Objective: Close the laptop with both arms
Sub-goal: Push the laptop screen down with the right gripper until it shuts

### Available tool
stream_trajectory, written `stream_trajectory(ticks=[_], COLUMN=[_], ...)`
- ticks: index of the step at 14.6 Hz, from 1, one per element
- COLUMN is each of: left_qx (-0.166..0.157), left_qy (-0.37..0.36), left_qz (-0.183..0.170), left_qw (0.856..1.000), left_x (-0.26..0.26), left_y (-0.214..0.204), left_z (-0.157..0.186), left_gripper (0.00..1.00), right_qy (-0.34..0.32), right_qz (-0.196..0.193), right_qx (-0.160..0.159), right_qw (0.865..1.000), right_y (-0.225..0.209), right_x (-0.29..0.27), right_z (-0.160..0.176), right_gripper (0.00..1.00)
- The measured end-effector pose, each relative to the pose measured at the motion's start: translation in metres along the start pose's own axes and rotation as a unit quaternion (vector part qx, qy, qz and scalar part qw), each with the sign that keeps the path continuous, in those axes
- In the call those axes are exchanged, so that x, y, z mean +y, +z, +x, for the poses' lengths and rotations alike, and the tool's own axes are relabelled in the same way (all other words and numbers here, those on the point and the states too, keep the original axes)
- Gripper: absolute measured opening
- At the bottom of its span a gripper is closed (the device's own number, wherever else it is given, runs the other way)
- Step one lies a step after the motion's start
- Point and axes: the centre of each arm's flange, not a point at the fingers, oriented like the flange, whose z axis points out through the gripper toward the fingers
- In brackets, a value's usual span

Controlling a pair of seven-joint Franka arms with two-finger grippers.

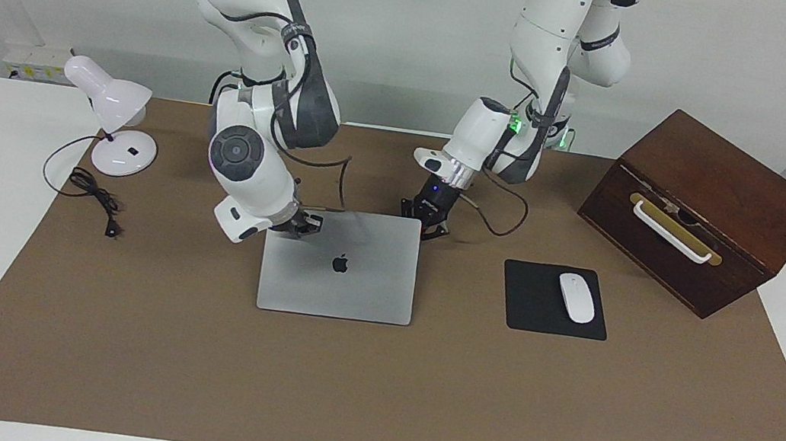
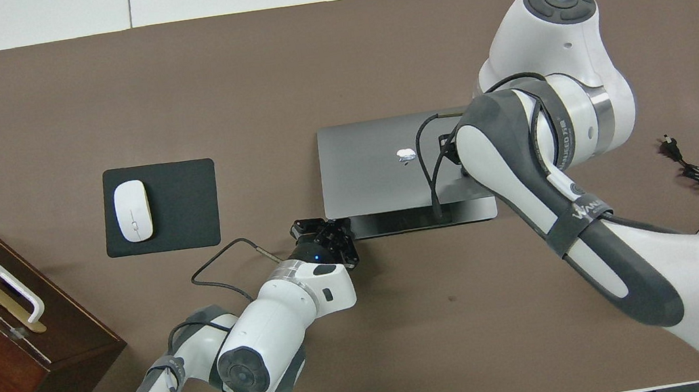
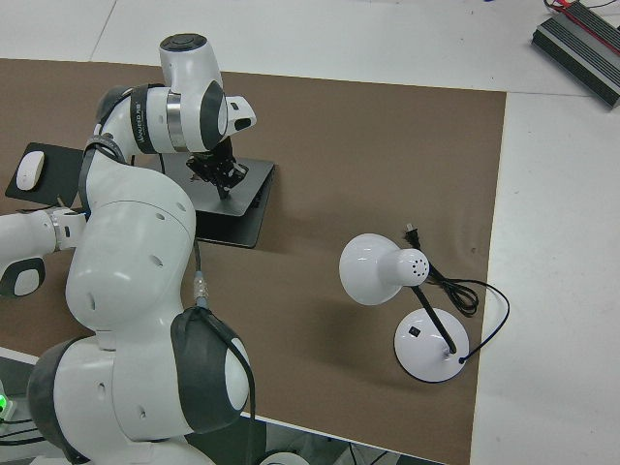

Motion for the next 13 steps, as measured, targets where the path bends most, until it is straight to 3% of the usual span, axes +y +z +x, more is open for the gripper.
stream_trajectory(ticks=[13], left_qx=[0.003], left_qy=[0.017], left_qz=[0.0], left_qw=[1.0], left_x=[0.0], left_y=[0.0], left_z=[-0.001], left_gripper=[0.01], right_qy=[0.024], right_qz=[-0.01], right_qx=[-0.03], right_qw=[0.999], right_y=[0.024], right_x=[0.009], right_z=[-0.023], right_gripper=[0.01])
